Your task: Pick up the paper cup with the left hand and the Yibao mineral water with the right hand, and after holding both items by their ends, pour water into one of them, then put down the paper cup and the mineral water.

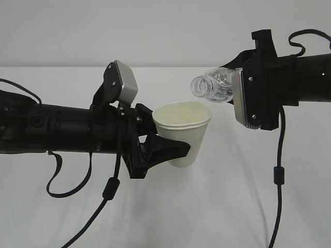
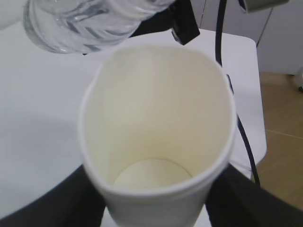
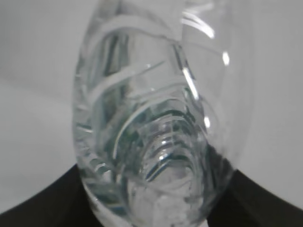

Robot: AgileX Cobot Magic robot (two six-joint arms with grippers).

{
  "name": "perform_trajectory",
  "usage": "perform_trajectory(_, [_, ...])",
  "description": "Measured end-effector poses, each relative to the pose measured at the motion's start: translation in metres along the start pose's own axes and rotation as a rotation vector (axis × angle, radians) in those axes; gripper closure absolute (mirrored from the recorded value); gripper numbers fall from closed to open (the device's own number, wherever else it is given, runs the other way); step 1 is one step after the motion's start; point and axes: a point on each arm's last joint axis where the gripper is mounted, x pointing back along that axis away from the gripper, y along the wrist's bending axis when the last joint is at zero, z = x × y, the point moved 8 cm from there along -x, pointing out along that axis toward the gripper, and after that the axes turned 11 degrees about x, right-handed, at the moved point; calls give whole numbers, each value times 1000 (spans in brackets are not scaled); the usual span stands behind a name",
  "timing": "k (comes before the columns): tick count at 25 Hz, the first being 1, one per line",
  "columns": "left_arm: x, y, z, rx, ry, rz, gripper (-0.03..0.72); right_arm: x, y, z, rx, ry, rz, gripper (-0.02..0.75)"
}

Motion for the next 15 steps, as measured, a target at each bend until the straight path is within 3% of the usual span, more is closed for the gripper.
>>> perform_trajectory(15, [0,-7,3,-23,17,40,262,0,0,0,26,0,0,309])
